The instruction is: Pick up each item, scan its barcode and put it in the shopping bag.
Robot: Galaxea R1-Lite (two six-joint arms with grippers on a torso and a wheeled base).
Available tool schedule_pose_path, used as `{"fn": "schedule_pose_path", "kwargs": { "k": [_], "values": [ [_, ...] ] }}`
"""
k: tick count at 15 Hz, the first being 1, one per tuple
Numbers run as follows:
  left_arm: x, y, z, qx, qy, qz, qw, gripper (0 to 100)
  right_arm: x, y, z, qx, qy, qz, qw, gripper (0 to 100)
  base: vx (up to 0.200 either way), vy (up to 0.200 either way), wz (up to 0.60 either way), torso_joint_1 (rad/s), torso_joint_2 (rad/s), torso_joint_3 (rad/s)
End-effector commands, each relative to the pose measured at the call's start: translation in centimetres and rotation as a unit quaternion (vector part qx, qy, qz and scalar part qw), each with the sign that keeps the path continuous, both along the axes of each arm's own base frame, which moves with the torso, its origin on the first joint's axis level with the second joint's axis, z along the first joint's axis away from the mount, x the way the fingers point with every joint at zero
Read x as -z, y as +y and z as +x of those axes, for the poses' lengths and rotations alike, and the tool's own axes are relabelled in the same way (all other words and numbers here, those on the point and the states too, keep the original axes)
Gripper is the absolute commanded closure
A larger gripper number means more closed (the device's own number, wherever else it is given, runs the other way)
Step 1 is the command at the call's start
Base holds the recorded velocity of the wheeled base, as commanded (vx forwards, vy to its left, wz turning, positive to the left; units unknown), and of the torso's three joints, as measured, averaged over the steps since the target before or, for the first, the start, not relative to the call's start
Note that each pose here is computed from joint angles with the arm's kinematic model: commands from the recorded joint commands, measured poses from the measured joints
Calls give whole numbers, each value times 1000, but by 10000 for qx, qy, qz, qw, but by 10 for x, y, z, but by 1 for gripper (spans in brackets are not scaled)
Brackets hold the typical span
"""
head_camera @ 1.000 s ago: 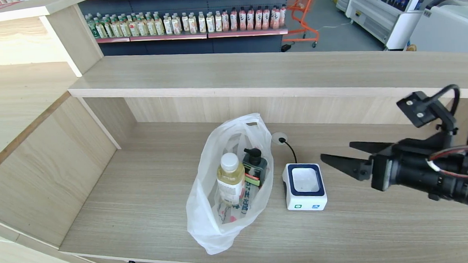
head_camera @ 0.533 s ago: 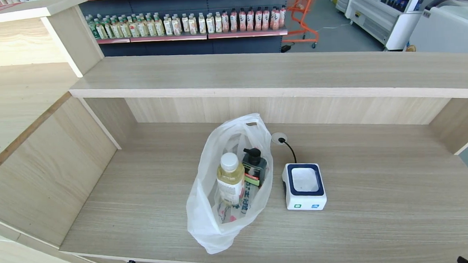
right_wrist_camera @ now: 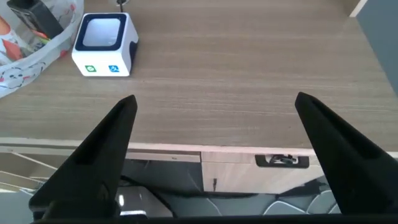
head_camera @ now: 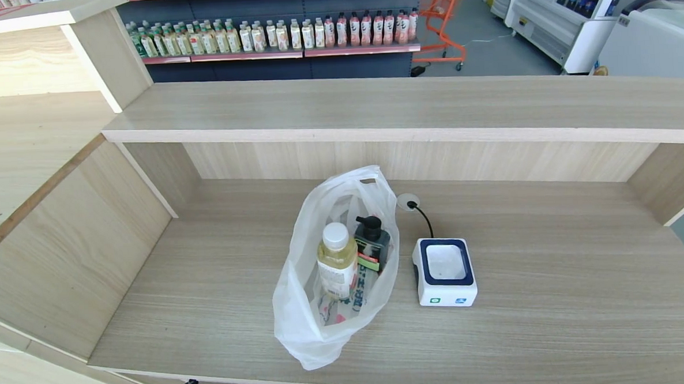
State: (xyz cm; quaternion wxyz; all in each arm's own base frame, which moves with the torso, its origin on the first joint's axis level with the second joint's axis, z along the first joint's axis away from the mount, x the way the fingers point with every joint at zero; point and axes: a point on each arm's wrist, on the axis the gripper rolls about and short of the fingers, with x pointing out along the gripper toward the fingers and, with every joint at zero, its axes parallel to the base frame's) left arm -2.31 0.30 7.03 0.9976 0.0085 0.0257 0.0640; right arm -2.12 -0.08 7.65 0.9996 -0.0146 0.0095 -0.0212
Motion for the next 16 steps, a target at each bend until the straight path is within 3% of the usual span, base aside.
{"fn": "schedule_pose_path", "kwargs": {
  "k": [1, 2, 12, 13, 16],
  "values": [
    [0, 0, 0, -2, 0, 1, 10000, 0, 1, 0, -2, 1, -107, 14, 9999, 0, 0, 0, 0, 0, 0, 0],
    [0, 0, 0, -2, 8, 1, 10000, 0, 1, 0, -2, 1, -100, 22, 9999, 100, 0, 0, 0, 0, 0, 0],
    [0, 0, 1, -2, 38, 1, 10000, 0, 1, 0, -2, 1, -100, 29, 9999, 100, 0, 0, 0, 0, 0, 0],
    [0, 0, 1, 1, 45, 54, 10000, 0, 1, 0, -2, 1, -100, 29, 9999, 100, 200, 0, 0, 2, 2, 2],
    [0, 0, 0, 0, 11, 24, 10000, 0, 1, 0, -2, 1, -100, 29, 9999, 100, 133, -133, 0, -2, -2, 3]
  ]
}}
